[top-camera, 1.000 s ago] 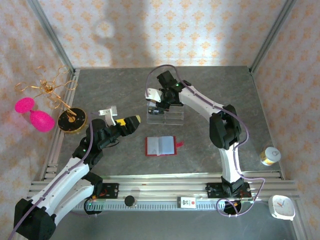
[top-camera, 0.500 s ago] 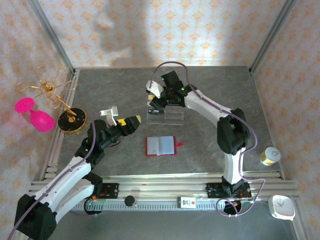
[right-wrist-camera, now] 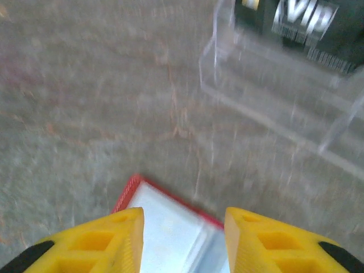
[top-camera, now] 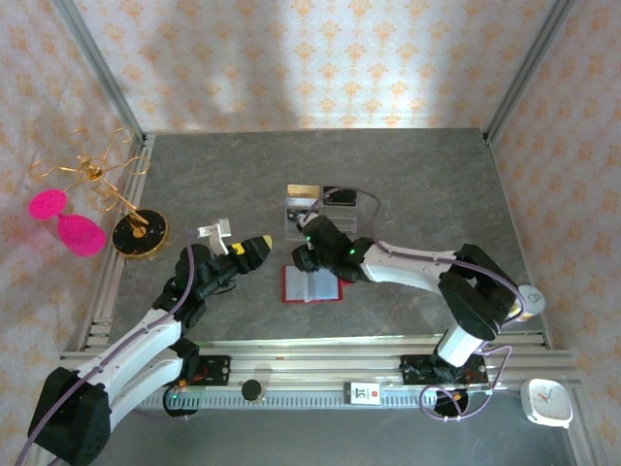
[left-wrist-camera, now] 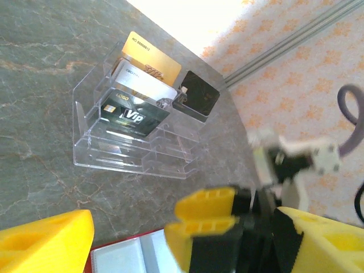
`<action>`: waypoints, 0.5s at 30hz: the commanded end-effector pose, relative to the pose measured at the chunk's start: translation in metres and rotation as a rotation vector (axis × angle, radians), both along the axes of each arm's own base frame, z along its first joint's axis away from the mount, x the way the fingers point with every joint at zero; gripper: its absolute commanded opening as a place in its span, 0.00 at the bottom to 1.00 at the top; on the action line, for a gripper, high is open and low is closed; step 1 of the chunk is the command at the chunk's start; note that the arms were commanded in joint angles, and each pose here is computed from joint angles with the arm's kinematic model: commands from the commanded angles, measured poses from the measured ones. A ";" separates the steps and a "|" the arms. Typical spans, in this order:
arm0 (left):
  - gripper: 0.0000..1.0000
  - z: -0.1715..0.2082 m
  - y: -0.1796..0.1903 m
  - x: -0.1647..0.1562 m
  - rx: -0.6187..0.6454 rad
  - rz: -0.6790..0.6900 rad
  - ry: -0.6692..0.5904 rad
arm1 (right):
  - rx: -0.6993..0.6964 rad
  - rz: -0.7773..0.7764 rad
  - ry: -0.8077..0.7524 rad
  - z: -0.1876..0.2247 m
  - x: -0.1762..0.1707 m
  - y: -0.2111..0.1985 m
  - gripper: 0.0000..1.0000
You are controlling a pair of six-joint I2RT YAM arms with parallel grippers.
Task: Take the credit cards out of the card holder
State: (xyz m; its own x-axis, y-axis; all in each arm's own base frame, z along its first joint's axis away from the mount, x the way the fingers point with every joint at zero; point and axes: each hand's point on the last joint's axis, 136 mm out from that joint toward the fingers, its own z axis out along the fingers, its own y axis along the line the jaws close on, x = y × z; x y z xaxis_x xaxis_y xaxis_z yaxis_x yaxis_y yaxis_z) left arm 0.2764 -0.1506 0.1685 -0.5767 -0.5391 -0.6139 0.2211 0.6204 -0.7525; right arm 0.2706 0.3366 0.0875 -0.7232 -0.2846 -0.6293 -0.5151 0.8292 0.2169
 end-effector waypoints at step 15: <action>0.57 -0.018 0.005 -0.008 0.057 -0.008 0.018 | -0.241 -0.058 0.021 -0.065 -0.044 0.016 0.41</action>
State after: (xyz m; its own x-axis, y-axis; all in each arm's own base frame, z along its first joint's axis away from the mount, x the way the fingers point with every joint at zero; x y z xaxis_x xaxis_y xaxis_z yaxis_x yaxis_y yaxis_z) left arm 0.2702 -0.1479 0.1560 -0.5907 -0.5066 -0.6280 0.2145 0.6518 -0.7275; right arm 0.2255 0.3602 0.0277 -0.7526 -0.3656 -0.5476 -0.4874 0.8686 0.0899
